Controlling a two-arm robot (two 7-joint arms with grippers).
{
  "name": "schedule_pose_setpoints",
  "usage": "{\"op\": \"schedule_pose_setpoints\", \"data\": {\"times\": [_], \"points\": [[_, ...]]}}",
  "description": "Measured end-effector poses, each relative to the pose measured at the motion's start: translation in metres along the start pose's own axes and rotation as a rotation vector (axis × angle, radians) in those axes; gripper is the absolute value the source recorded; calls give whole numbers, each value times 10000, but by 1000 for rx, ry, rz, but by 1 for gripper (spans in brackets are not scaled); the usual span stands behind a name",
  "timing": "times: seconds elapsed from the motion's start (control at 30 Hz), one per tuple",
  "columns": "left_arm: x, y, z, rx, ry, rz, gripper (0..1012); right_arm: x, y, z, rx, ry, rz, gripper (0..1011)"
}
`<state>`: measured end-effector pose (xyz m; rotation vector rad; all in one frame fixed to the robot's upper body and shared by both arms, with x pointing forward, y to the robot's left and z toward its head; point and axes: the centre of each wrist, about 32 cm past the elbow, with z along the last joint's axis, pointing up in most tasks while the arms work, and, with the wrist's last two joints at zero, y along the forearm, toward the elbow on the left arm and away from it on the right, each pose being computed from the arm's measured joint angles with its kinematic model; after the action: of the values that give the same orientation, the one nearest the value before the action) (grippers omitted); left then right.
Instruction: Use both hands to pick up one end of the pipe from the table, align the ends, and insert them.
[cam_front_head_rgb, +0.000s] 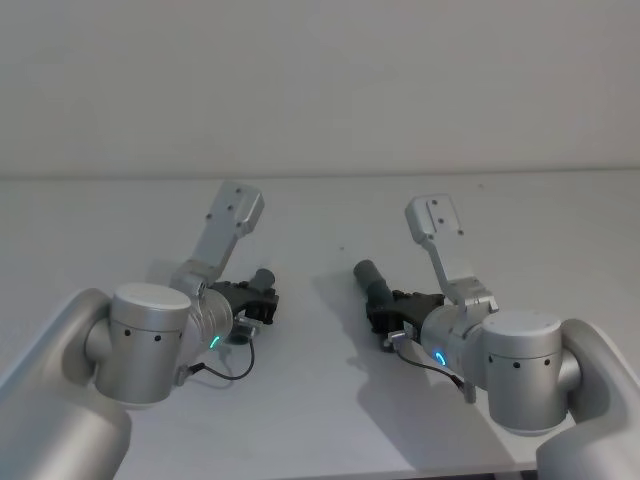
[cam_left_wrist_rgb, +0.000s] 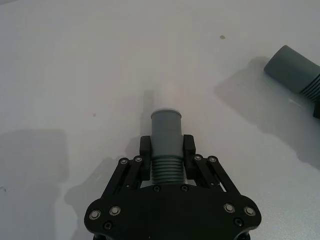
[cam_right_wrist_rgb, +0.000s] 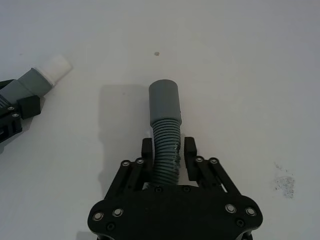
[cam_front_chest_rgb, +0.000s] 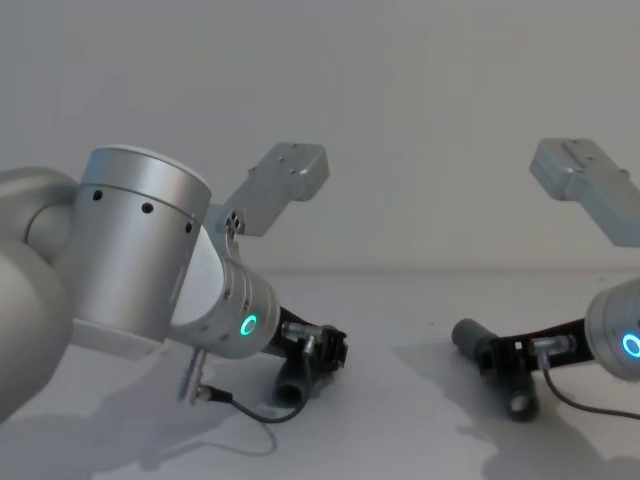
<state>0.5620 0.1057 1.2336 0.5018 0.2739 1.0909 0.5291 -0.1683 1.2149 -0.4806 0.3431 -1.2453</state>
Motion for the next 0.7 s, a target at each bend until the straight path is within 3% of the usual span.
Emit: {"op": "schedule_pose_setpoints", "data": {"times": [0.2,0.7], "points": [[0,0,0,0,0,0,336,0,0,-1,-1,1,1,219],[0,0,0,0,0,0,336,0,0,-2,-2,2,2,179]]}}
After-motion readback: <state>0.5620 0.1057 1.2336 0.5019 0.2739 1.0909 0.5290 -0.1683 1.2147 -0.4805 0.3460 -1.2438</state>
